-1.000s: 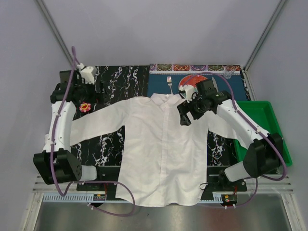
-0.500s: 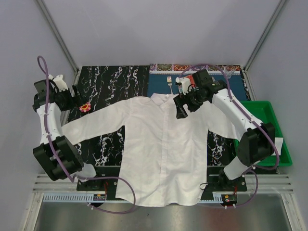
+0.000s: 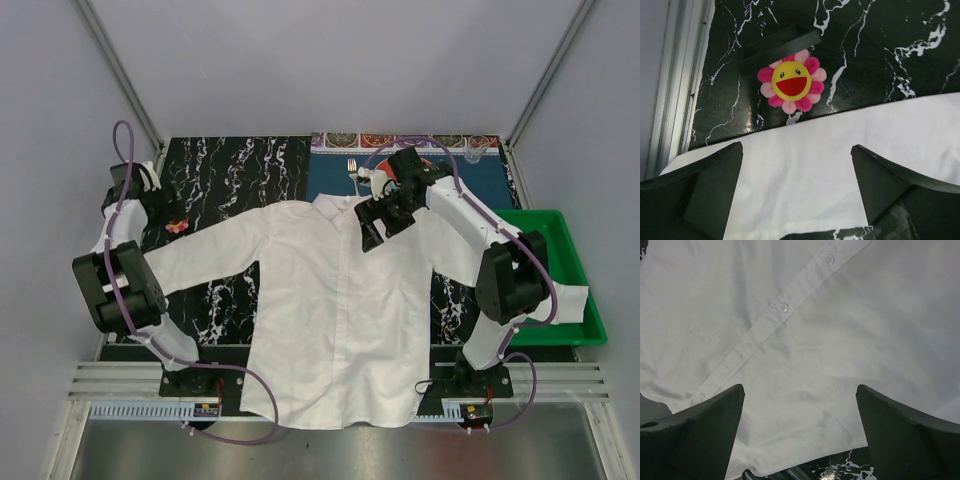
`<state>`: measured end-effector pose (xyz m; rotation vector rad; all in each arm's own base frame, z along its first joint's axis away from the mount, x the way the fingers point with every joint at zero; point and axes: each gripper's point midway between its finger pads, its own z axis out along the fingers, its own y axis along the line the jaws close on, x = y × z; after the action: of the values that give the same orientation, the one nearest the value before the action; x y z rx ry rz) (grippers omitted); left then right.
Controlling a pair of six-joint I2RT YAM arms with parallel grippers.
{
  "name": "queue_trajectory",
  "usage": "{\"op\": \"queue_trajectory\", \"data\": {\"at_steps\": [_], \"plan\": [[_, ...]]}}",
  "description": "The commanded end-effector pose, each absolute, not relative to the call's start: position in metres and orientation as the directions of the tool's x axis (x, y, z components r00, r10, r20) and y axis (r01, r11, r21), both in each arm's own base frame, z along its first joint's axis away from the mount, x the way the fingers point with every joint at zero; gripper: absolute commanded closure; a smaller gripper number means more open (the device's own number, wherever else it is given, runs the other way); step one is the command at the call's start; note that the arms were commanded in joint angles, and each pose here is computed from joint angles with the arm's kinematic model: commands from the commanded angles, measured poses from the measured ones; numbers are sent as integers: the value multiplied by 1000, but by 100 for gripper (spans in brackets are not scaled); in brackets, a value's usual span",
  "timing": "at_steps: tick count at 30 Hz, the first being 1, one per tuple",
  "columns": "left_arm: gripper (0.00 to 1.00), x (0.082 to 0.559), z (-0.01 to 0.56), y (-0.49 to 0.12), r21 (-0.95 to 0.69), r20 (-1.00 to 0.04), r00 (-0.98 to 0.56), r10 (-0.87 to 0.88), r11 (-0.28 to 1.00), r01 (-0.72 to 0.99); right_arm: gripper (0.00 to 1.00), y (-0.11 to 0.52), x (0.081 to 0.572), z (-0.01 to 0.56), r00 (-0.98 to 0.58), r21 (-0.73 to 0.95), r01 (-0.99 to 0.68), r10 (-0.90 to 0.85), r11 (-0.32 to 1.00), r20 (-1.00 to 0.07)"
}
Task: Pin the brooch onto the clothing
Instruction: Flatten out the clothes at the center of the board, then pick up the brooch from the brooch box.
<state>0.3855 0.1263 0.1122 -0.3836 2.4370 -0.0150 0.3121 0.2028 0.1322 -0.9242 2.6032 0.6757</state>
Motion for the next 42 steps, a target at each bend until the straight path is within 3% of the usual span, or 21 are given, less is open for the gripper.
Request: {"op": "queue_trajectory", "data": {"at_steps": [1,11,42], "plan": [[9,418,125,153,-52,-688,-659,-305,926,-374,0,207,317,147,-744,338,-656,-501,675,-443],[25,440,103,151,-46,-679,-673,-293,932,-360,0,204,309,139,-756,346,-646,-508,681,-413],[30,461,66,153,19,-646,-703,-296,915,-403,0,201,302,131,-764,356,-641,-521,680,-381]]}}
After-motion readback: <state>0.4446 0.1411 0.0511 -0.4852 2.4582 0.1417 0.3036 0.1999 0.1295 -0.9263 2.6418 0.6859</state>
